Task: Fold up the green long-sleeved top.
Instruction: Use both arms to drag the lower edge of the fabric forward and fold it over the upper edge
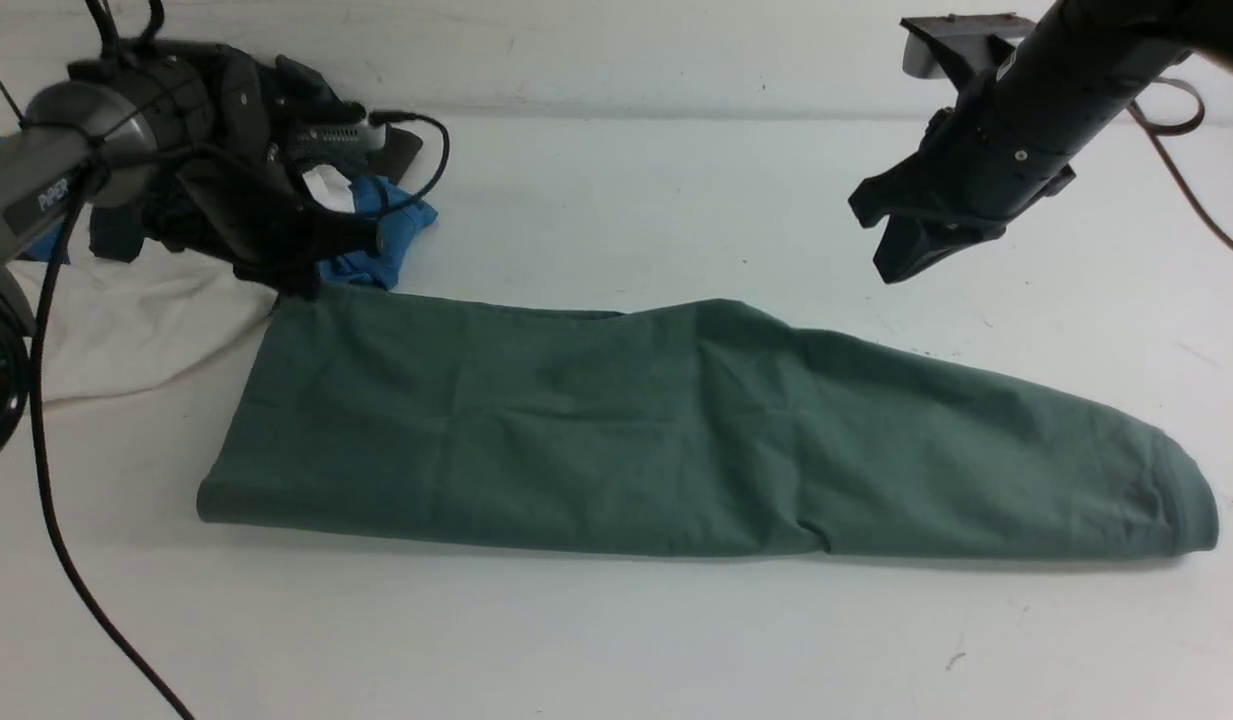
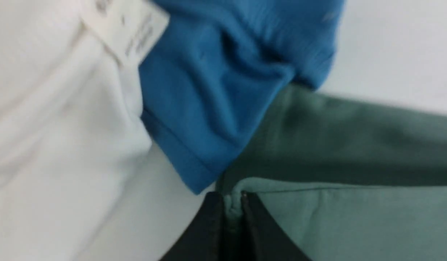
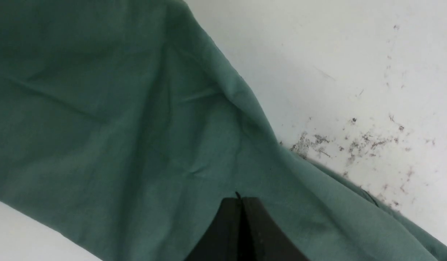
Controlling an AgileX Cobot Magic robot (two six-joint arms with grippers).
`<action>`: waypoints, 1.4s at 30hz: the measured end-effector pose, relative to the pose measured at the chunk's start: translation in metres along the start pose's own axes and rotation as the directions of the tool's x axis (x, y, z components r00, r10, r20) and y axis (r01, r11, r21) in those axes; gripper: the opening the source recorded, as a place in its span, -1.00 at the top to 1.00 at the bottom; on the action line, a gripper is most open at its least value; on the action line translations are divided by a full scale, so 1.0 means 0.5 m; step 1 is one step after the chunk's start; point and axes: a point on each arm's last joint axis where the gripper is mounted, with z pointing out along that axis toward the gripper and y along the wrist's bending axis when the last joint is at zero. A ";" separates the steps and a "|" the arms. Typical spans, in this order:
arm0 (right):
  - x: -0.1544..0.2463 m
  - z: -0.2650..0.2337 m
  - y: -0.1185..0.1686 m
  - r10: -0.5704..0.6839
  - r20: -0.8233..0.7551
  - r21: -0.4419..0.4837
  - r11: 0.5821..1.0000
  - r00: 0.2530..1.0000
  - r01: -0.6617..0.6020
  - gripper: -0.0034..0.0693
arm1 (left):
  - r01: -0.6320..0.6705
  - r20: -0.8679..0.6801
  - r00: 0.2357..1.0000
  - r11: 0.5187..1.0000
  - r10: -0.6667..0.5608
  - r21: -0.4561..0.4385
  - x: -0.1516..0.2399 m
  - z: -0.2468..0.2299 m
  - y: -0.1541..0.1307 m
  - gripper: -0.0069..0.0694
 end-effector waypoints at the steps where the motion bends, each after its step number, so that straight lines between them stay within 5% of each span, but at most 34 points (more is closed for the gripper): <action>1: -0.004 0.000 0.000 -0.018 0.020 0.000 1.000 1.000 0.018 0.95 | -0.012 0.025 1.000 1.000 0.012 0.012 -0.009 -0.022 -0.008 0.77; 10: -0.057 0.021 0.023 -0.185 0.283 0.003 0.981 0.941 0.192 0.83 | -0.052 0.155 0.987 0.996 0.040 0.071 -0.049 -0.108 -0.040 0.77; 18: -0.059 0.166 0.020 -0.162 0.263 -0.024 0.984 0.951 0.174 -0.03 | -0.072 0.145 0.987 0.997 0.067 0.033 -0.047 -0.106 -0.034 0.77; 24: -0.045 0.247 0.029 -0.143 0.216 -0.058 0.986 0.966 0.159 -0.31 | -0.076 0.145 0.987 0.997 0.071 0.029 -0.047 -0.106 -0.033 0.77; 27: -0.040 0.266 0.037 -0.134 0.203 -0.079 0.985 0.970 0.153 -0.21 | -0.076 0.145 0.987 0.997 0.071 0.029 -0.047 -0.106 -0.033 0.77; 29: -0.039 0.269 0.042 -0.137 0.198 -0.085 0.984 0.971 0.156 0.06 | -0.076 0.145 0.987 0.997 0.072 0.028 -0.047 -0.106 -0.033 0.77; 30: -0.041 0.267 0.044 -0.142 0.202 -0.083 0.983 0.969 0.162 0.43 | -0.076 0.145 0.987 0.997 0.072 0.028 -0.047 -0.106 -0.033 0.77; 32: -0.047 0.262 0.044 -0.160 0.209 -0.069 0.982 0.965 0.178 0.76 | -0.076 0.145 0.987 0.997 0.071 0.025 -0.047 -0.106 -0.033 0.77; 42: -0.082 0.209 0.017 -0.165 0.251 0.043 0.986 0.954 0.160 0.91 | 0.027 0.206 0.978 0.998 -0.015 -0.057 -0.061 -0.109 -0.015 0.77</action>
